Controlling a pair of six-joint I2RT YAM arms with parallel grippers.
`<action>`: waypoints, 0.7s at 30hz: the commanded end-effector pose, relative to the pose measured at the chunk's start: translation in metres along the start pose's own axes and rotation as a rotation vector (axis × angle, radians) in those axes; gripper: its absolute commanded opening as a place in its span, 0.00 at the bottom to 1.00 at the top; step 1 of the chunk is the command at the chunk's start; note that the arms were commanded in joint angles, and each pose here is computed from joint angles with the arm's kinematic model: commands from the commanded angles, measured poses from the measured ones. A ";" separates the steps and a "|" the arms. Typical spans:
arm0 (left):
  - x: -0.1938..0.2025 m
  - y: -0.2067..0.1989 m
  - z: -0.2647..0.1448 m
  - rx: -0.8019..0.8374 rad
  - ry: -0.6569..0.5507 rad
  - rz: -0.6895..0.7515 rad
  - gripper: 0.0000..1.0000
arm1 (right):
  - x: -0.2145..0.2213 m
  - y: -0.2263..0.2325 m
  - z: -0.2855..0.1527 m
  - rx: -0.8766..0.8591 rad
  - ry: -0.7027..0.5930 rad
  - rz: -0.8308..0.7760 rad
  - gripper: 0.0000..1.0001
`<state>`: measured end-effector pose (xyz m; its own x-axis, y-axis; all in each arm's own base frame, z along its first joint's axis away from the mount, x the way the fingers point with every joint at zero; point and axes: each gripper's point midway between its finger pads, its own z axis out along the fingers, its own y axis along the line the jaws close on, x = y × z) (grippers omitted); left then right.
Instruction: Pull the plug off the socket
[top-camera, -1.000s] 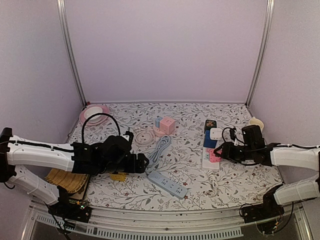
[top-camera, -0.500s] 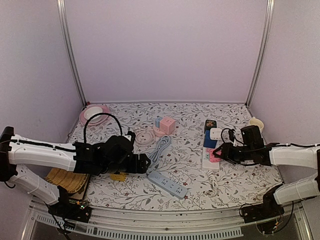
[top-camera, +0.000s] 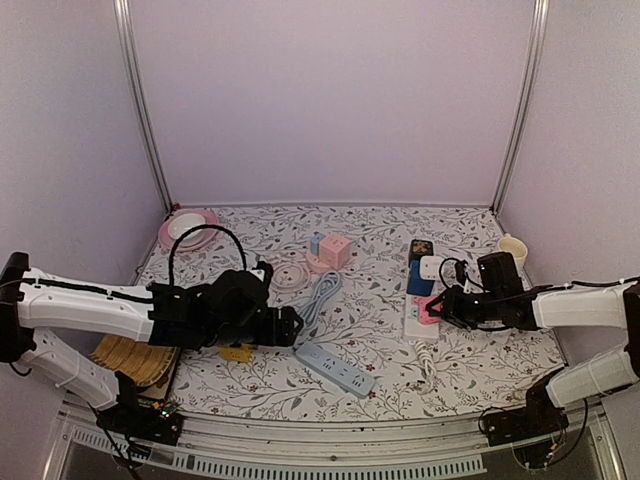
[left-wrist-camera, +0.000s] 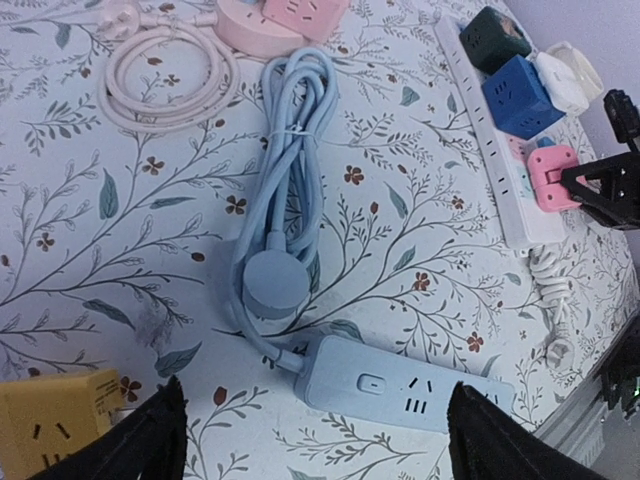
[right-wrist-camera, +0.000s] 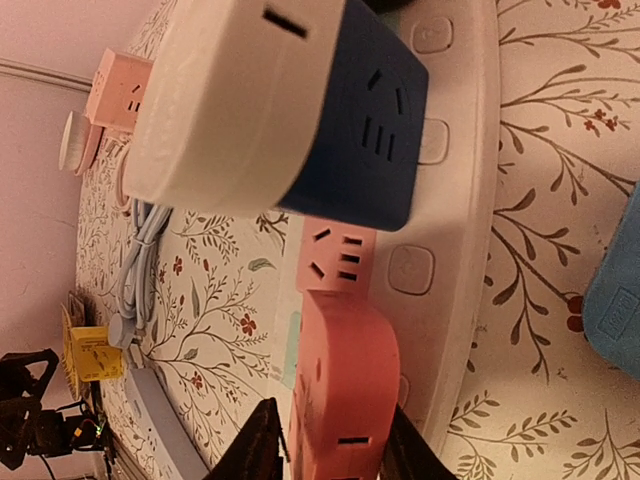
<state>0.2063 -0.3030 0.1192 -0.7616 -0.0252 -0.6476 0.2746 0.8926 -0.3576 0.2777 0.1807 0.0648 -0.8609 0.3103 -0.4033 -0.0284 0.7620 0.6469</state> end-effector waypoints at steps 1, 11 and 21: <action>-0.004 -0.014 -0.001 0.028 -0.011 0.017 0.91 | -0.010 0.009 0.002 -0.031 -0.025 0.009 0.27; 0.007 -0.033 0.012 0.065 0.017 0.027 0.91 | 0.022 0.043 0.003 -0.116 0.042 -0.036 0.06; 0.027 -0.071 0.047 0.111 0.065 0.064 0.90 | 0.077 0.083 0.000 -0.198 0.124 -0.077 0.04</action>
<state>0.1966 -0.3575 0.0911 -0.7843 0.0534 -0.6181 0.3402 0.8702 -0.3565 0.2145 0.2502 0.0668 -0.9206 0.1623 -0.3553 -0.1414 0.7094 0.6905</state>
